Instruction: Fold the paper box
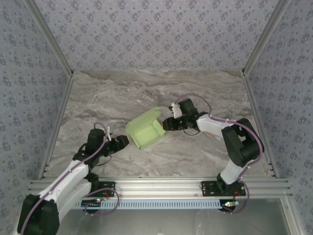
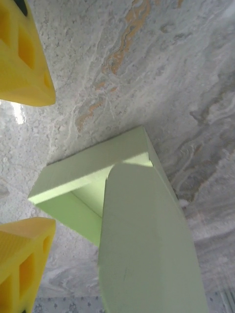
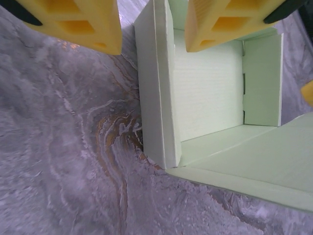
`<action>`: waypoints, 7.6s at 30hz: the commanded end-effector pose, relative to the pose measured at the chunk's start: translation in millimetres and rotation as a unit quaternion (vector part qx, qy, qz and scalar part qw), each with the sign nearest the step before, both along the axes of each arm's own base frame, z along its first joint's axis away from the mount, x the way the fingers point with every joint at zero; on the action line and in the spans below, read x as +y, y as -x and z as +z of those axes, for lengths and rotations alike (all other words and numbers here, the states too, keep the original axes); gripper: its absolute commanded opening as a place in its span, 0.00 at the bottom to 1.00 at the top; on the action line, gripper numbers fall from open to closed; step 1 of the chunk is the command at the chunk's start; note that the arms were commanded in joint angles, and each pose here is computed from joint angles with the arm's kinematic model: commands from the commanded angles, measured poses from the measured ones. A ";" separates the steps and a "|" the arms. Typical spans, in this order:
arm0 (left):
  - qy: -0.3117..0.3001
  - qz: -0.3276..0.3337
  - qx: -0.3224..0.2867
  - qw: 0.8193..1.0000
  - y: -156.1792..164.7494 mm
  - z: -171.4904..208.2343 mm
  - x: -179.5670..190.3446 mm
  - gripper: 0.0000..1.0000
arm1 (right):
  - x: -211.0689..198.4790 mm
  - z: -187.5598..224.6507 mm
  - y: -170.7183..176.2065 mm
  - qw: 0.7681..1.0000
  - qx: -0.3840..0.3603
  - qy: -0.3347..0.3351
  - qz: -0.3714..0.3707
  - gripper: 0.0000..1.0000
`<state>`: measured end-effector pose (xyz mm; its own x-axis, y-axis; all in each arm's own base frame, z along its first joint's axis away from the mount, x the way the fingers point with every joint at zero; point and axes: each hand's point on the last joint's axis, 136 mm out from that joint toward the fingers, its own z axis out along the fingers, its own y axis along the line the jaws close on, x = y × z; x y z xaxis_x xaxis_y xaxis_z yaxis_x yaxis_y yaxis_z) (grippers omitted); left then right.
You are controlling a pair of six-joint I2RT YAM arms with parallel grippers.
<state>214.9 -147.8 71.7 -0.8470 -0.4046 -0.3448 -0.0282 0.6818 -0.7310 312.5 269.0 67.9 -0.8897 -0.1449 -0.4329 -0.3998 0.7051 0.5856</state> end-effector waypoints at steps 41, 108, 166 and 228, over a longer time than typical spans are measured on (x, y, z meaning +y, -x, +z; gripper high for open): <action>0.013 -0.036 -0.010 0.999 -24.6 1.2 -28.3 0.43 | 21.9 -12.4 1.9 1.000 -0.013 0.017 0.020 0.13; -0.053 -0.028 -0.007 0.998 -24.7 -12.0 -13.6 0.37 | 32.8 26.6 17.5 0.941 -0.166 0.293 0.017 0.40; 0.010 -0.039 -0.015 0.999 -38.6 -1.8 -34.9 0.36 | 29.2 -17.9 -12.4 0.990 -0.097 0.094 0.042 0.16; -0.016 -0.054 -0.012 0.998 -38.4 -11.6 -38.0 0.24 | 37.1 6.5 -11.7 0.989 -0.087 0.120 0.009 0.56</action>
